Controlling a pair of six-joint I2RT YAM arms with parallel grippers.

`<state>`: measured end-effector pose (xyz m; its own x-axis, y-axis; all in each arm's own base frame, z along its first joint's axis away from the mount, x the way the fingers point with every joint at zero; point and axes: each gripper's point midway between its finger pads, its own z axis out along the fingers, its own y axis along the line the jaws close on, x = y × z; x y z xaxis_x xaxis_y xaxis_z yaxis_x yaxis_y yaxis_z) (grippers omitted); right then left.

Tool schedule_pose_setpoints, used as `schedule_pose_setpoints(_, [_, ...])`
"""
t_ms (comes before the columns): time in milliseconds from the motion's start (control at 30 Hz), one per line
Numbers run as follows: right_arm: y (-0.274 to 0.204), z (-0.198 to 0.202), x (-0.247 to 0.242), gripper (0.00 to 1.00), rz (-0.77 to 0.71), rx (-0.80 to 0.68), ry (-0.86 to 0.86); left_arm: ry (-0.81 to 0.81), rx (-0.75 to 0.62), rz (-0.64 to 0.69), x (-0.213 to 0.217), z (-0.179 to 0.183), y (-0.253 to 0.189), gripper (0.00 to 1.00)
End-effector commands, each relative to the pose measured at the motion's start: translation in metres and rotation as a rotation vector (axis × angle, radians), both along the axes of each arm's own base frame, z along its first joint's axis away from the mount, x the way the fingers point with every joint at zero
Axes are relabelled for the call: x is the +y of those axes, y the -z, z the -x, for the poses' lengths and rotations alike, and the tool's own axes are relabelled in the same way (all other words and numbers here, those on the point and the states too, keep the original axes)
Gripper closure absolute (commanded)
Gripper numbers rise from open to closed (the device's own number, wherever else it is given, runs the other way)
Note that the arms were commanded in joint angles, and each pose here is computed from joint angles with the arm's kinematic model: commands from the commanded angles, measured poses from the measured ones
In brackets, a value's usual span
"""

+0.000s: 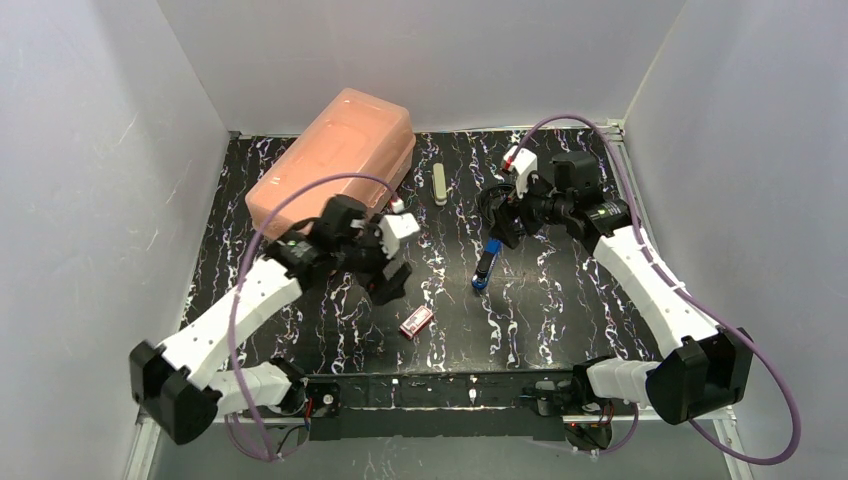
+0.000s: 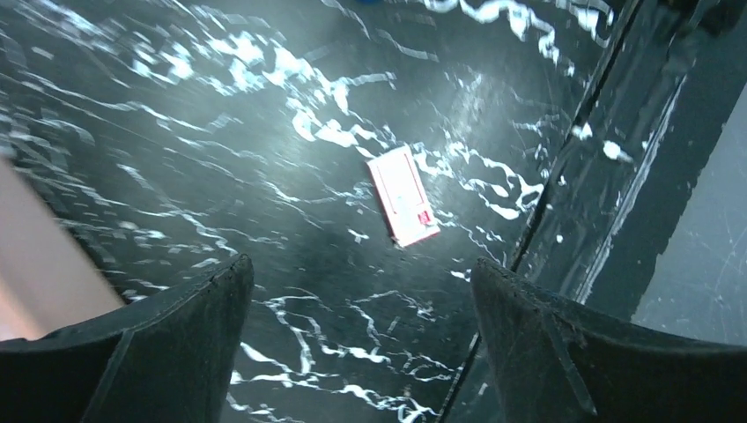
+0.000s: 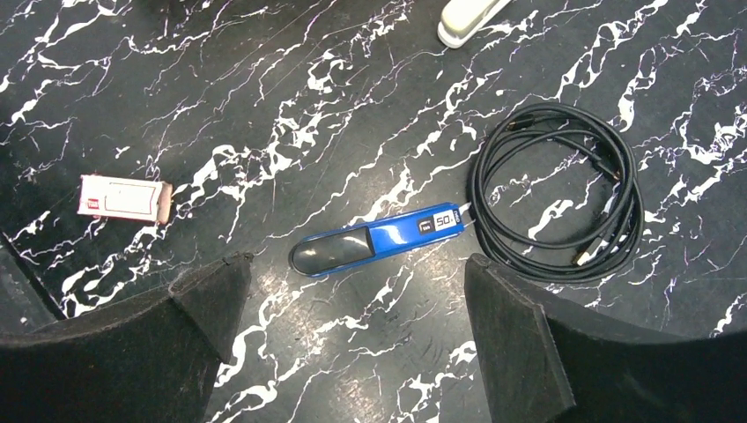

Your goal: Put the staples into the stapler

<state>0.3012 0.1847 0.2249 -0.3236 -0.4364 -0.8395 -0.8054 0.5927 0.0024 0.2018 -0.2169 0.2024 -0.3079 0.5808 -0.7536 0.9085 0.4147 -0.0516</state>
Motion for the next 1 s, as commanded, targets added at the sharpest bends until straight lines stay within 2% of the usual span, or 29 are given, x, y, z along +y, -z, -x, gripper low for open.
schedule_pose_setpoints(0, [-0.009, -0.008, 0.003, 0.02, -0.040, -0.058, 0.010, -0.034, 0.101, -0.106, -0.013, 0.008, 0.051, 0.08])
schedule_pose_setpoints(167, [-0.012, -0.016, -0.019, 0.03, -0.056, -0.063, 0.105, -0.042, 0.220, -0.161, -0.036, 0.021, 0.095, 0.08])
schedule_pose_setpoints(300, [-0.015, -0.018, -0.030, 0.03, -0.070, -0.067, 0.145, -0.029, 0.263, -0.214, -0.045, 0.031, 0.118, 0.10])
schedule_pose_setpoints(700, [-0.015, -0.022, -0.042, 0.03, -0.081, -0.067, 0.189, 0.008, 0.255, -0.352, -0.048, 0.033, 0.168, 0.27])
schedule_pose_setpoints(767, [-0.014, -0.022, -0.042, 0.03, -0.082, -0.069, 0.189, 0.009, 0.244, -0.369, -0.048, 0.029, 0.173, 0.31])
schedule_pose_setpoints(967, [-0.015, -0.023, -0.043, 0.03, -0.076, -0.072, 0.193, 0.038, 0.261, -0.429, -0.051, 0.027, 0.186, 0.52])
